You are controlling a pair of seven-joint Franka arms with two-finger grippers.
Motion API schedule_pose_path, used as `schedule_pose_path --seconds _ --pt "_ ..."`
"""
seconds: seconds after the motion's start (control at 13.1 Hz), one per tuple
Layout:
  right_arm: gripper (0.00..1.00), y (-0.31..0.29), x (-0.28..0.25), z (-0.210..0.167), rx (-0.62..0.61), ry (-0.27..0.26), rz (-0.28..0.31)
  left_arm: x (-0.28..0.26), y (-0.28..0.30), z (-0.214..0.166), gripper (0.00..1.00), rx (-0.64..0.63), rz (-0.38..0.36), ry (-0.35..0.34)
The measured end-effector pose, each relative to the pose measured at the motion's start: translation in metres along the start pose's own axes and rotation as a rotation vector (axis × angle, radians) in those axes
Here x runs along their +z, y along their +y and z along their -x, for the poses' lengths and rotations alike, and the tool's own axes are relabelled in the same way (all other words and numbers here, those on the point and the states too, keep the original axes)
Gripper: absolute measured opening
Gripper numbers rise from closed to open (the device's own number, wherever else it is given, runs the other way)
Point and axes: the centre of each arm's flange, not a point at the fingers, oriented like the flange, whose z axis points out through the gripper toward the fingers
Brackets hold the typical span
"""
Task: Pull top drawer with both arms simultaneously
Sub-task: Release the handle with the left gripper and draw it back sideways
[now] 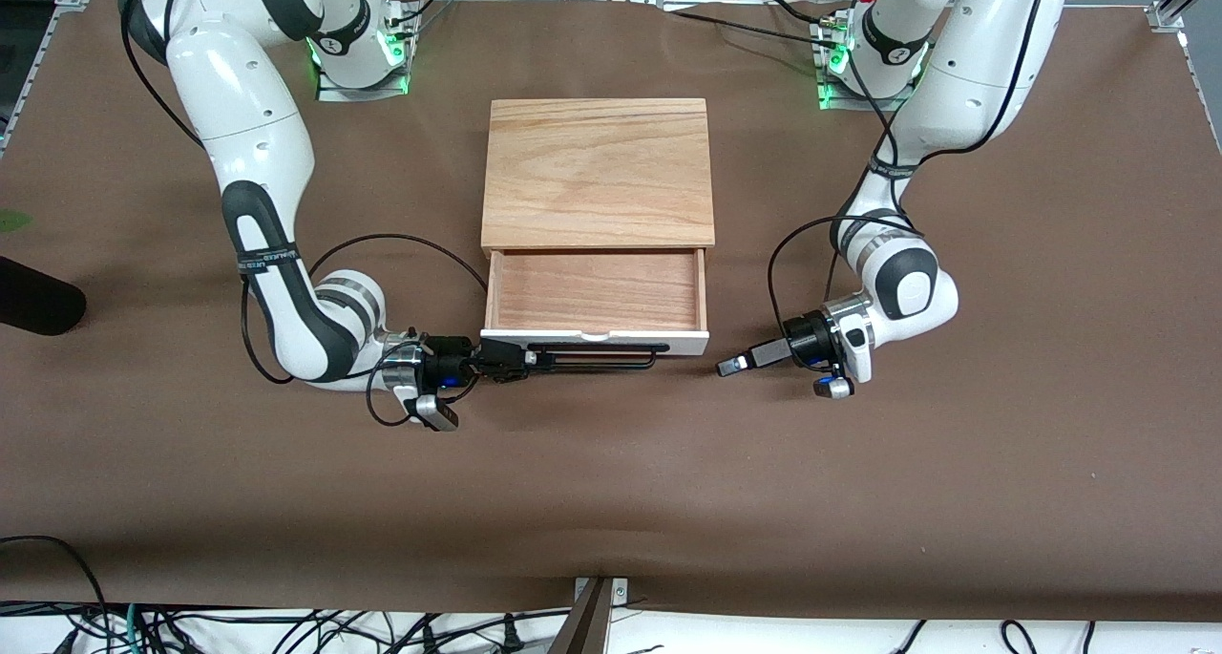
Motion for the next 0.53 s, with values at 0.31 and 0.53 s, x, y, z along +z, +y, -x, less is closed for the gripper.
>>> schedule_pose_path --seconds 0.31,0.53 --pt "0.18 -0.001 0.000 0.001 -0.003 -0.001 0.002 -0.023 0.033 0.000 1.00 0.084 -0.103 -0.004" --pt "0.18 -0.001 0.000 0.001 -0.006 -0.001 0.004 -0.035 0.060 -0.001 1.00 0.084 -0.191 -0.059"
